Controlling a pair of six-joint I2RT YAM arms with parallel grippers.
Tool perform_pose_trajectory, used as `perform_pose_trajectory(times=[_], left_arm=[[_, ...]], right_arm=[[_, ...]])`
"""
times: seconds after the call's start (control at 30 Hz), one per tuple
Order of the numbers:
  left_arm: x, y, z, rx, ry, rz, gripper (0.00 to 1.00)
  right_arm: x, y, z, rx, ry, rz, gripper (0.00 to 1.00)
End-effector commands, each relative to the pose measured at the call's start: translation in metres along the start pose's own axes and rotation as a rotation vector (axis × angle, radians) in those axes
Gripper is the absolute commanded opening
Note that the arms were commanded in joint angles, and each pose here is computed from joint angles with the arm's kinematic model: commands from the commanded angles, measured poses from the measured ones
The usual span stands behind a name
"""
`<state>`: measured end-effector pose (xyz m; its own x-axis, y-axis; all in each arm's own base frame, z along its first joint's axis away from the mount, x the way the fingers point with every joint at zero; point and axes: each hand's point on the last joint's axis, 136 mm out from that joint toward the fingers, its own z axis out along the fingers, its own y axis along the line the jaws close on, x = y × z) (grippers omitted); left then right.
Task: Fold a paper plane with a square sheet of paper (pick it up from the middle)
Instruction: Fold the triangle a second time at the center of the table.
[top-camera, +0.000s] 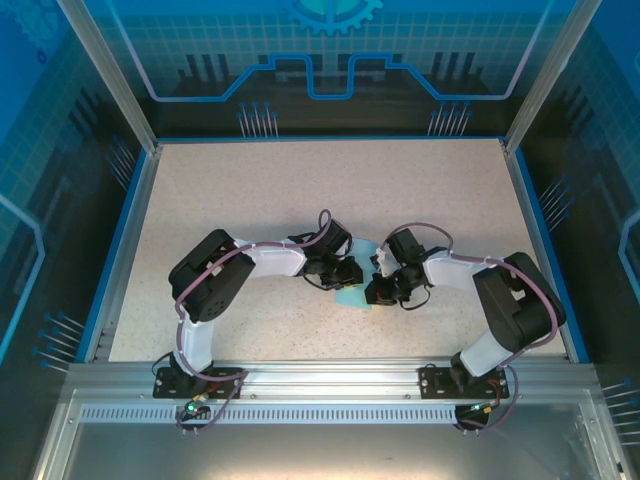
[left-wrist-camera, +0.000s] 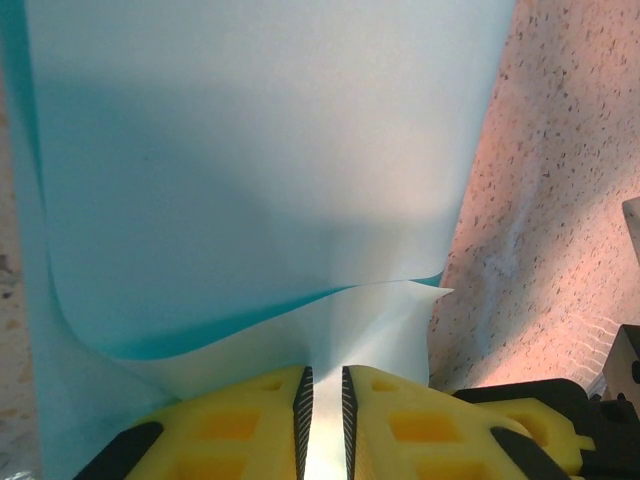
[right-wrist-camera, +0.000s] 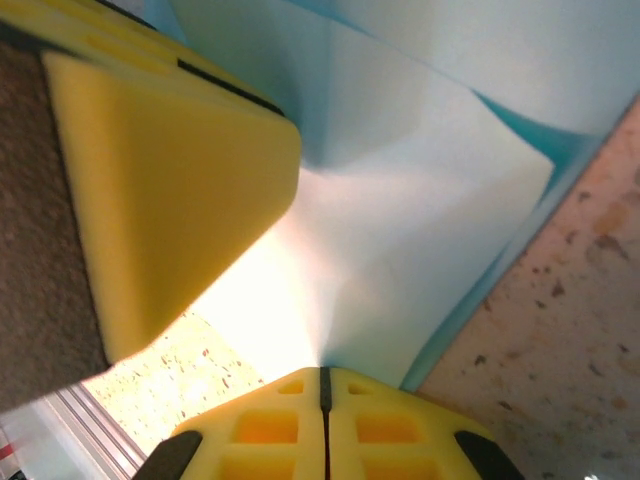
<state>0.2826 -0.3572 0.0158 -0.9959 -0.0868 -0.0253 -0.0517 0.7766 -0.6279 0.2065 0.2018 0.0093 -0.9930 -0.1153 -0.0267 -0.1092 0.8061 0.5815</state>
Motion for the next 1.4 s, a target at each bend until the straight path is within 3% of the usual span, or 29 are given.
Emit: perform_pose_trajectory(times=[0.0, 0.57, 0.8, 1.0, 1.17, 1.37], left_arm=[[0.007, 0.031, 0.008, -0.111, 0.029, -0.025, 0.21], [0.006, 0.031, 0.007, -0.113, 0.026, -0.02, 0.21], [0.007, 0.031, 0.007, -0.107, 0.028, -0.019, 0.21], [0.006, 0.026, 0.006, -0.095, 0.024, -0.016, 0.21], [0.005, 0.025, 0.006, -0.092, 0.023, -0.019, 0.21], [0.004, 0.024, 0.005, -0.09, 0.021, -0.01, 0.21]], right_arm=[[0.038, -0.022, 0.002, 0.074, 0.108, 0.103, 0.07], [0.049, -0.023, -0.009, 0.081, 0.048, 0.095, 0.09], [0.017, 0.012, -0.032, 0.021, -0.093, 0.02, 0.12], [-0.01, 0.039, -0.016, -0.028, -0.106, -0.012, 0.13], [-0.019, 0.016, 0.004, 0.046, -0.09, 0.033, 0.11], [0.001, -0.016, 0.012, 0.077, -0.045, 0.102, 0.1]])
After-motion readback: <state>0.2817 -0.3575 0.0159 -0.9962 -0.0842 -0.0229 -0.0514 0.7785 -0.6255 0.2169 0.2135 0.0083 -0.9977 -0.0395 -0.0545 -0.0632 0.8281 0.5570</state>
